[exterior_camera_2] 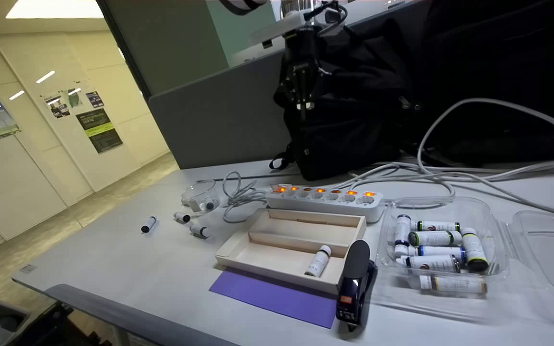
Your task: Turn off the middle switch of the extension cord
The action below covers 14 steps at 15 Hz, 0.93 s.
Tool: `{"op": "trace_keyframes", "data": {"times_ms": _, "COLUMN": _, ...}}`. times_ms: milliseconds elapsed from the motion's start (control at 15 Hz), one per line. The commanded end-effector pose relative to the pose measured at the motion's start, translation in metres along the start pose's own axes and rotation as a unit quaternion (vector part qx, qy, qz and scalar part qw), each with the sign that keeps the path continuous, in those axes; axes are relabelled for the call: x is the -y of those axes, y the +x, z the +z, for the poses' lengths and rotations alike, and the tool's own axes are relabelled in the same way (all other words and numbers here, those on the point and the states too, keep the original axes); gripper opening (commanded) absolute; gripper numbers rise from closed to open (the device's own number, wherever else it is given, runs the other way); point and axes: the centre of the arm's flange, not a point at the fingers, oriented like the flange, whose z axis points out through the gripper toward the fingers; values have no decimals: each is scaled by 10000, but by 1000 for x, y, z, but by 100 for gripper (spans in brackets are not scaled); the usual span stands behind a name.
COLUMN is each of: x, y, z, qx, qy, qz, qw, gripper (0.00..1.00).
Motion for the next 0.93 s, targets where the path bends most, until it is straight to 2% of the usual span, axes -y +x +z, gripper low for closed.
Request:
{"op": "trace_keyframes", "data": {"times_ms": 0, "x": 1, "y": 0, "z": 3, "qx": 184, "qy": -19, "qz": 48, "qw": 9998, "gripper": 1}}
{"op": "trace_keyframes", "data": {"times_ms": 400, "x": -2, "y": 2, "z": 1, "qx": 290, "qy": -39, "qz": 107, "qw": 9995, "gripper": 1}}
{"op": "trace_keyframes", "data": {"times_ms": 867, "x": -27, "y": 31, "z": 68, "qx": 55, "qy": 289, "qz": 4, "qw": 9996, "gripper": 0}}
